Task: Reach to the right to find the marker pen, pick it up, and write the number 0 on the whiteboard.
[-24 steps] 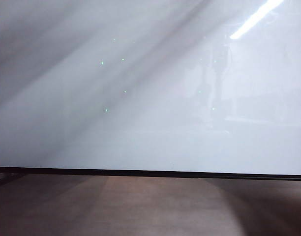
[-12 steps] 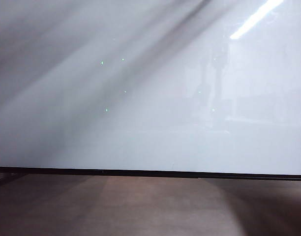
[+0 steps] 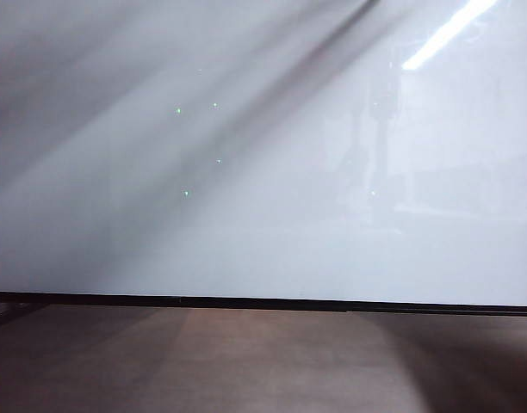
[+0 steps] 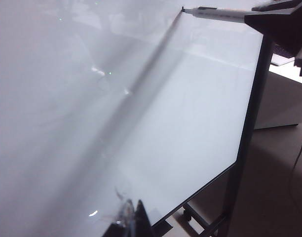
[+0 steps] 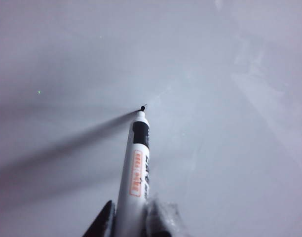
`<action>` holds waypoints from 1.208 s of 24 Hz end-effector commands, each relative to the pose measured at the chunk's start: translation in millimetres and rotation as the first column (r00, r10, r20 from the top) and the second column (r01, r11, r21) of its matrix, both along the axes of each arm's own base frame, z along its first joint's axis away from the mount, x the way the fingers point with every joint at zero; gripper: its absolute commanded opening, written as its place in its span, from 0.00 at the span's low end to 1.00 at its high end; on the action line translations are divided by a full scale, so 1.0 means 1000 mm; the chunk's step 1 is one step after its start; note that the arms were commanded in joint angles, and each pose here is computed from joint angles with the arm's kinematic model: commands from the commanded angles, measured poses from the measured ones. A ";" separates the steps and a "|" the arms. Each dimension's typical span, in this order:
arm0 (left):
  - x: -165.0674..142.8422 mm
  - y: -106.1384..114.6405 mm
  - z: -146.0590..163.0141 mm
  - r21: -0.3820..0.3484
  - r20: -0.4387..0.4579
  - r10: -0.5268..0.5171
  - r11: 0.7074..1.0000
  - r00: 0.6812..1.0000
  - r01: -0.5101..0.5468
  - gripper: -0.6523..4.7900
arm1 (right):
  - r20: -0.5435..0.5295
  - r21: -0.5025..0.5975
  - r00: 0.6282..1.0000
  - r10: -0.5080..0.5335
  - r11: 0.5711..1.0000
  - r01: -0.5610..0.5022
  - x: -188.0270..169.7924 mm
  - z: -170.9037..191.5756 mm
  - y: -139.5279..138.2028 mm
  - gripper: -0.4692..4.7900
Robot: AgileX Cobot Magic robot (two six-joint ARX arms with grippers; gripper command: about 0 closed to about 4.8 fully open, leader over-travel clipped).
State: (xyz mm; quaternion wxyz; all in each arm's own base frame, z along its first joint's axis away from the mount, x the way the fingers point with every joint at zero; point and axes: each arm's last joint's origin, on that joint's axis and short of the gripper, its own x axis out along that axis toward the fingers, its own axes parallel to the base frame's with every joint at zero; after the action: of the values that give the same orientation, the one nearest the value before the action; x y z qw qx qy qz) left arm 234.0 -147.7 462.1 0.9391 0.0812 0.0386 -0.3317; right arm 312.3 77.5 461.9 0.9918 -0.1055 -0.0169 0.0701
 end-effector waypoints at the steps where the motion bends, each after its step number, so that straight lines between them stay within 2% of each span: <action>1: -0.002 0.001 0.003 -0.004 0.018 0.000 1.000 1.000 0.000 0.11 | 0.026 0.004 0.999 -0.032 0.999 0.032 0.000 0.004 -0.001 0.08; 12: -0.002 0.001 0.003 -0.004 0.018 0.000 1.000 1.000 0.000 0.11 | 0.016 -0.015 0.992 -0.121 0.992 0.122 -0.001 0.005 -0.012 0.08; 22: -0.002 0.001 0.003 -0.004 0.018 0.000 1.000 1.000 0.000 0.11 | -0.016 -0.026 0.990 -0.137 0.990 0.137 -0.005 0.004 -0.017 0.08; 25: -0.002 0.001 0.003 -0.003 0.018 0.000 1.000 1.000 0.000 0.11 | -0.016 -0.026 0.996 -0.084 0.996 0.084 -0.010 0.007 -0.016 0.08; 29: -0.004 0.000 0.004 -0.010 0.020 -0.044 0.999 0.999 0.044 0.11 | 0.050 0.015 0.999 0.000 1.000 0.000 -0.045 0.029 -0.012 0.08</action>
State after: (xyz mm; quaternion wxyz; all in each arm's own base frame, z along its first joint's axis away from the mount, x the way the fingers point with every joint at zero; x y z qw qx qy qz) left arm 233.1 -148.2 462.5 0.9340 0.0807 0.0369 -0.3460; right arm 281.4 65.1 478.1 0.9917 -0.1151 -0.0135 0.0562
